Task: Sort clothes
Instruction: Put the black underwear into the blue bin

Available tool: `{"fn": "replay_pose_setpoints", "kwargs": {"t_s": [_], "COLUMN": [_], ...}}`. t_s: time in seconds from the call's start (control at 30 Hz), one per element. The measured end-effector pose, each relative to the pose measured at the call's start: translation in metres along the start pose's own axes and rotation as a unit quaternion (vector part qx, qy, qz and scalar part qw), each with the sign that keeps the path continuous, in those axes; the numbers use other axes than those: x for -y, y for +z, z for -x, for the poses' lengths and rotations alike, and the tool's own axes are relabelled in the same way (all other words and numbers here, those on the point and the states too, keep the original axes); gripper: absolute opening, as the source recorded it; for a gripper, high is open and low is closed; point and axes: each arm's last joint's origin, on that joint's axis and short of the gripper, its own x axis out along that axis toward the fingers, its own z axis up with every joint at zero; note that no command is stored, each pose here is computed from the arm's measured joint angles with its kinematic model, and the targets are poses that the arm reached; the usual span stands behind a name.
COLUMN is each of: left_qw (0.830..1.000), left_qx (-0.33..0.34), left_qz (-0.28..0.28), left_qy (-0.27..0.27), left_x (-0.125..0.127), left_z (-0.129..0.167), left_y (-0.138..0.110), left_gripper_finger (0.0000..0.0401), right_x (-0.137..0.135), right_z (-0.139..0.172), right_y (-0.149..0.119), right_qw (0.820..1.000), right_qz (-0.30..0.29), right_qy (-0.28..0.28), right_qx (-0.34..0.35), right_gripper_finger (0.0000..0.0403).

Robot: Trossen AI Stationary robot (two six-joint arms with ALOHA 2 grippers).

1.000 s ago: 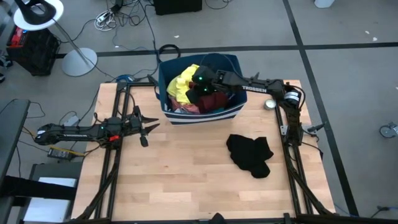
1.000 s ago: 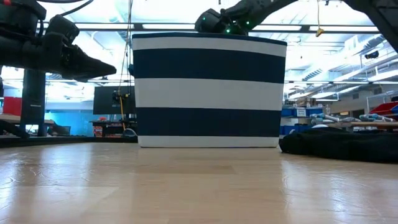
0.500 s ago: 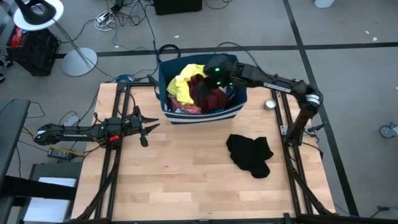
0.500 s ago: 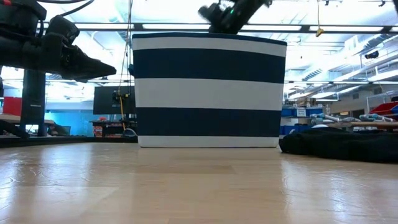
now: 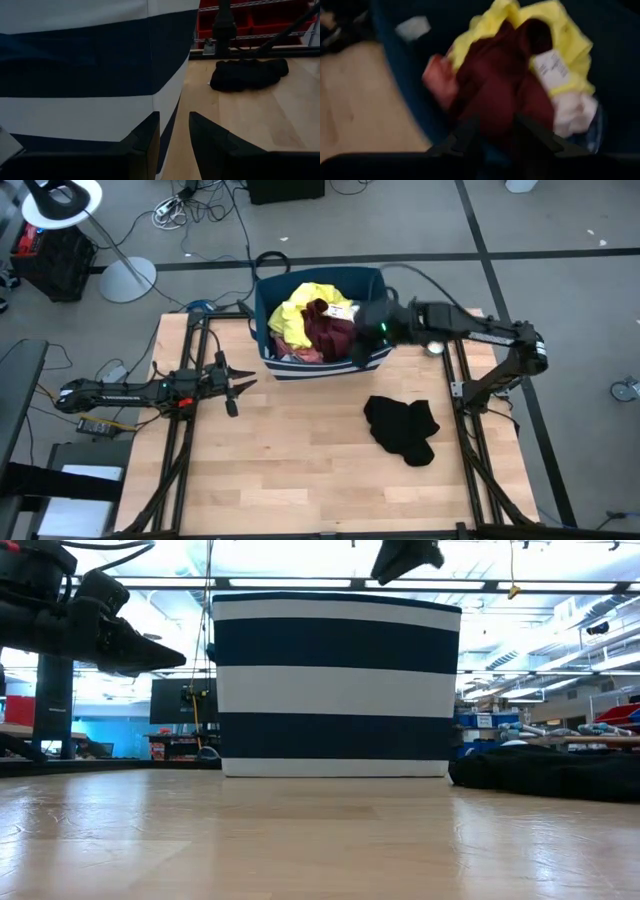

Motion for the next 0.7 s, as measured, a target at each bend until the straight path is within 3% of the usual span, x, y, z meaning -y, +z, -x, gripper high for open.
{"fn": "replay_pose_setpoints", "kwargs": {"t_s": [0.2,0.43,0.7], "left_qw": [1.0,1.0,1.0], "left_qx": [0.0,-0.002,-0.001], "left_qz": [0.001,0.004,0.004], "left_qy": [-0.004,-0.004,-0.004], "left_x": [0.0,0.0,0.0], "left_z": [0.0,0.0,0.0], "left_y": [0.0,0.0,0.0], "left_gripper_finger": [0.011,0.011,0.011], "right_x": [-0.03,-0.052,-0.07], "right_z": [0.022,0.042,0.029], "right_y": [-0.052,-0.132,-0.211], "right_qw": [1.0,0.998,0.992], "right_qz": [0.001,-0.064,-0.118], "right_qy": [-0.011,-0.004,0.018], "right_qx": [0.001,0.009,-0.045], "right_gripper_finger": [0.0114,0.0114,0.0113]}}
